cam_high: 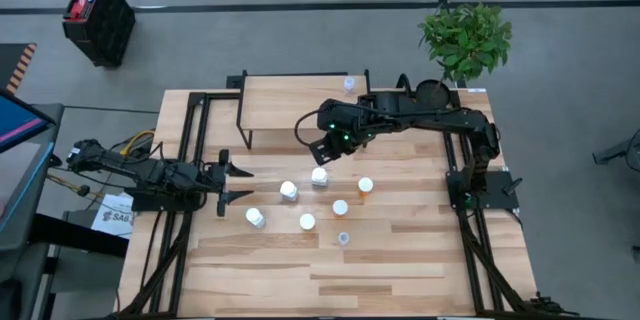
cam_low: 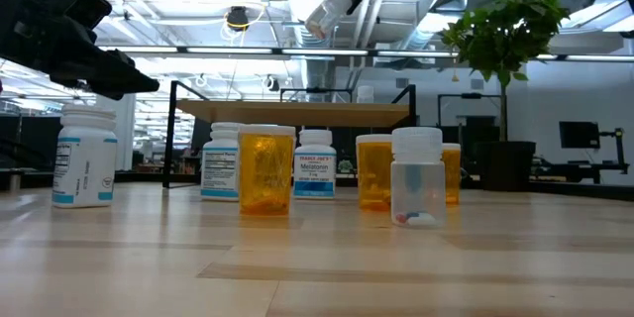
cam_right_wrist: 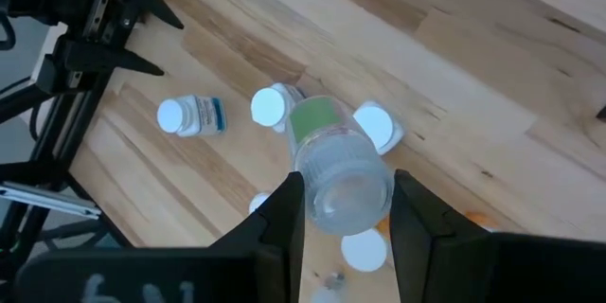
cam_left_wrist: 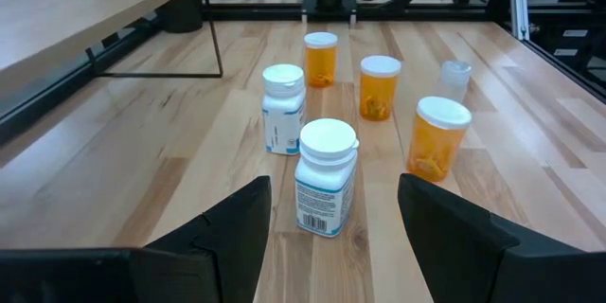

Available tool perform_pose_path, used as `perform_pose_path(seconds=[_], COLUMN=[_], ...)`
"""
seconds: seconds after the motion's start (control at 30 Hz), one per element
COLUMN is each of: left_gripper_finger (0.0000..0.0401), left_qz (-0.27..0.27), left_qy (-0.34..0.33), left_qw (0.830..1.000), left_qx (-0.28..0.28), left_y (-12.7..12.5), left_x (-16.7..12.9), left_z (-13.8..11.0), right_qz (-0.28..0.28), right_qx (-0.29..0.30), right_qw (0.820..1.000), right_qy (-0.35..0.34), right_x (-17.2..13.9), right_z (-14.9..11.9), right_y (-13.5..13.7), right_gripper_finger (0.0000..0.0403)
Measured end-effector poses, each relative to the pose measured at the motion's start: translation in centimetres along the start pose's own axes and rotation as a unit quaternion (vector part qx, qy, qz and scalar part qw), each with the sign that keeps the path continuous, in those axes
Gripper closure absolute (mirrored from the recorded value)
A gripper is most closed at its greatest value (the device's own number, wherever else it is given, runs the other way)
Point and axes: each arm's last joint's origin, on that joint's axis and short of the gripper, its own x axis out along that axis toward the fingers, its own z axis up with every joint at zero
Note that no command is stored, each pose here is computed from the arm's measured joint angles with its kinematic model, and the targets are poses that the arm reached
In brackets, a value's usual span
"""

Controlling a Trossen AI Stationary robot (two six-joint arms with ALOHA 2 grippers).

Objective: Pick and place medicine bottles onto shelf by color
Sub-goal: Put the top transparent pill bottle aligned with the other transparent pill bottle on the shelf

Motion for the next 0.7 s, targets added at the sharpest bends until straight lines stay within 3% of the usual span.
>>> perform_pose_path(seconds=[0.37,0.7], left_gripper_finger=[0.0179,0.0179], left_qz=[0.000,-0.001], left_qy=[0.000,0.000], left_qw=[1.000,1.000], left_qx=[0.000,0.000], left_y=[0.0,0.0], left_x=[0.0,0.0], left_z=[0.0,0.0], right_qz=[-0.005,-0.054], right_qx=[0.006,0.034], right_qw=[1.000,0.998], right_qy=[-0.006,-0.022], right_x=[0.0,-0.4], right_z=[1.1,5.4], right_y=[-0.8,-5.4], right_gripper_finger=[0.0290,0.0290])
